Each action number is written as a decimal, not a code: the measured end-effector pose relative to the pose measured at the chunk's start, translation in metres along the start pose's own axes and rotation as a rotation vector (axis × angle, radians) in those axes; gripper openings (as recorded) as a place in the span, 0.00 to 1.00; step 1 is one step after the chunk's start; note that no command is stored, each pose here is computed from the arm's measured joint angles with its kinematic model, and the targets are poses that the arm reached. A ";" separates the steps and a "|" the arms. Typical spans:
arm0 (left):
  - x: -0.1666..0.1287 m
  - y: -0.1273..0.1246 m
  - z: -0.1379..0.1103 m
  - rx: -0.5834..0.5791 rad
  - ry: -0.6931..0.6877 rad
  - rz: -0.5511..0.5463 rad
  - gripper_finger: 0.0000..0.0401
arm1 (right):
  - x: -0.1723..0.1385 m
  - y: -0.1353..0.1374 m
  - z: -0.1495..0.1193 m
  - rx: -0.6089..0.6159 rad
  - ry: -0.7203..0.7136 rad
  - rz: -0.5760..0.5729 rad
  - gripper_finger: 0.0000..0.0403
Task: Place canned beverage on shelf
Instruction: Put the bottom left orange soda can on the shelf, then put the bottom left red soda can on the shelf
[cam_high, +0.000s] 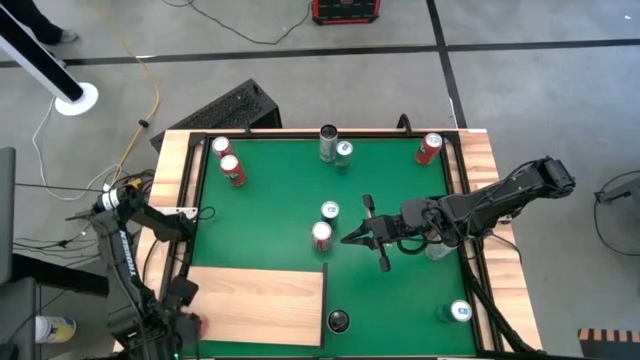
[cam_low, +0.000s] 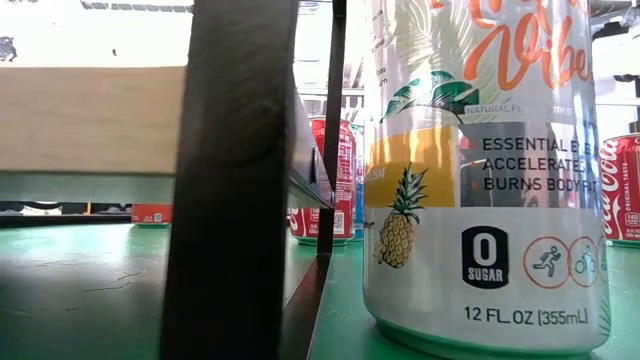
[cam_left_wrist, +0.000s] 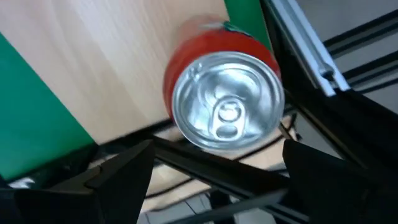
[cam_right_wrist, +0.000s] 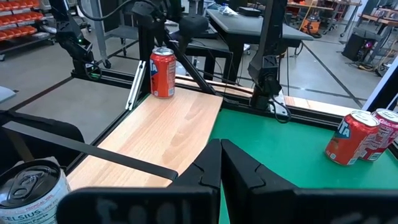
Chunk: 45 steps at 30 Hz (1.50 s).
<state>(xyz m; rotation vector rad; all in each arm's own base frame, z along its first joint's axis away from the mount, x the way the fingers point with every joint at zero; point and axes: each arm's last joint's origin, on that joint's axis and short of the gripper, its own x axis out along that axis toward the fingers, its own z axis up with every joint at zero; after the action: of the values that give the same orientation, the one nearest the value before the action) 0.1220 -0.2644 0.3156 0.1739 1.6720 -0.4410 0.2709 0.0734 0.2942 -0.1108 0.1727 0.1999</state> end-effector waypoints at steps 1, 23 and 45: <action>-0.001 0.001 0.000 -0.014 0.016 -0.007 0.85 | 0.000 0.000 0.000 0.000 0.000 0.000 0.08; -0.090 0.047 0.008 -0.089 -0.665 0.427 0.85 | 0.000 0.000 -0.001 0.002 0.008 0.001 0.08; -0.051 0.180 0.008 -0.142 -1.194 0.631 0.85 | -0.081 -0.021 0.014 0.243 0.122 -0.074 0.07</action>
<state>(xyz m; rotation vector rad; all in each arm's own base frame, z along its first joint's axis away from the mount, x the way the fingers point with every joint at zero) 0.2023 -0.0955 0.3312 0.2516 0.4153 0.0886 0.1995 0.0394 0.3244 0.1123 0.3127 0.0967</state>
